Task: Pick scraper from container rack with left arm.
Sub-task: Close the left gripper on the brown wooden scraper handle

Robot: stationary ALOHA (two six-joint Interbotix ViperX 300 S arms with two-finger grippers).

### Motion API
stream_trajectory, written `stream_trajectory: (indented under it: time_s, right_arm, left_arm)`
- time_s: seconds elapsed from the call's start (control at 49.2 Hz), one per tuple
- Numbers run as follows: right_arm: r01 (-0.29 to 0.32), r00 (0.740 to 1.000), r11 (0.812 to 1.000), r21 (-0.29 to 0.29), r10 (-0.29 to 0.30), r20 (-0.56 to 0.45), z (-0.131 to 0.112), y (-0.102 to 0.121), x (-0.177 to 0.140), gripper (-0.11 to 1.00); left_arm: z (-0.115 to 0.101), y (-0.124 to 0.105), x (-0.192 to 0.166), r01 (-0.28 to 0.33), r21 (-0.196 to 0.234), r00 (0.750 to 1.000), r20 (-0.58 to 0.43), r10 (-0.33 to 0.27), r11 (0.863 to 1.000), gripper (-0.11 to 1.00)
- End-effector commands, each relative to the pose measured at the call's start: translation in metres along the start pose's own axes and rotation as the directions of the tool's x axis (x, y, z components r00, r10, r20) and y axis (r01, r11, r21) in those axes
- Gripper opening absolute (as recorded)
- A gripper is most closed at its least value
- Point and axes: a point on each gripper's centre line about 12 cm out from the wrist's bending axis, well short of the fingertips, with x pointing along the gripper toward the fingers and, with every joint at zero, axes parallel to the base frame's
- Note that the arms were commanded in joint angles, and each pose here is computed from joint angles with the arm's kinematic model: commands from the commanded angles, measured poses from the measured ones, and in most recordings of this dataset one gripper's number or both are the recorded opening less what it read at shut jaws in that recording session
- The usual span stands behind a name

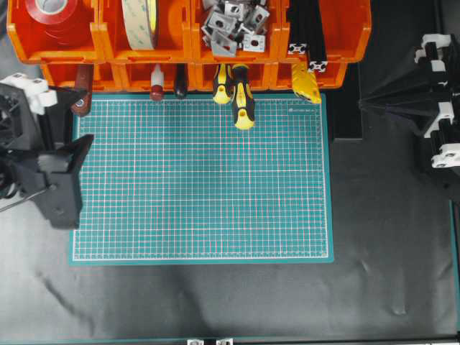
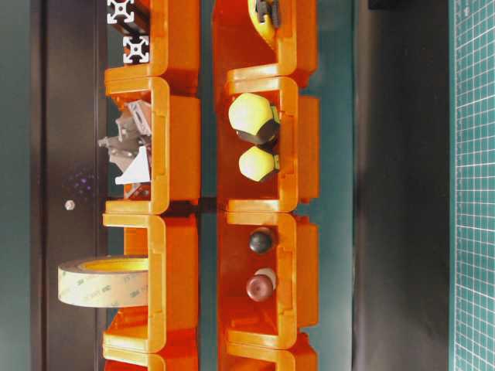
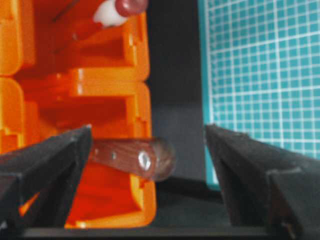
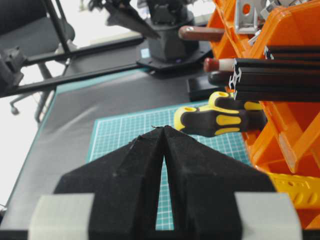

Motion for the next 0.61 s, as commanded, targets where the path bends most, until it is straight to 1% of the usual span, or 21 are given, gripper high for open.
stream_trajectory:
  time_s: [0.0, 0.081, 0.163, 0.284, 0.386, 0.467, 0.589]
  right_arm:
    - [-0.006, 1.000, 1.000, 0.003, 0.006, 0.021, 0.013, 0.003, 0.000, 0.00]
    - [-0.006, 1.000, 1.000, 0.003, 0.006, 0.016, 0.013, 0.003, -0.001, 0.00]
    - [-0.006, 1.000, 1.000, 0.003, 0.006, 0.013, 0.013, 0.003, -0.002, 0.00]
    - [-0.007, 1.000, 1.000, 0.003, 0.007, 0.011, 0.014, 0.003, -0.005, 0.00]
    - [-0.007, 1.000, 1.000, 0.003, 0.007, 0.008, 0.014, 0.003, -0.007, 0.00]
    - [-0.006, 1.000, 1.000, 0.003, 0.006, 0.001, 0.013, 0.003, -0.008, 0.00]
    - [-0.007, 1.000, 1.000, 0.000, 0.007, 0.008, 0.014, 0.003, -0.008, 0.00]
  left_arm:
    - [-0.001, 0.006, 0.007, -0.010, -0.018, 1.000, -0.009, 0.010, 1.000, 0.91]
    - [-0.008, 0.009, 0.015, -0.019, -0.020, 0.999, -0.036, 0.018, 1.000, 0.91]
    - [-0.016, 0.009, 0.022, -0.023, -0.012, 0.998, -0.060, 0.022, 1.000, 0.91]
    - [-0.022, 0.006, 0.026, -0.022, -0.002, 0.997, -0.074, 0.021, 1.000, 0.91]
    - [-0.025, 0.006, 0.029, -0.025, 0.000, 0.996, -0.087, 0.025, 1.000, 0.91]
    - [-0.025, 0.008, 0.029, -0.026, -0.007, 0.996, -0.086, 0.025, 1.000, 0.91]
    - [-0.024, 0.005, 0.031, -0.003, -0.003, 0.998, -0.057, 0.003, 1.000, 0.91]
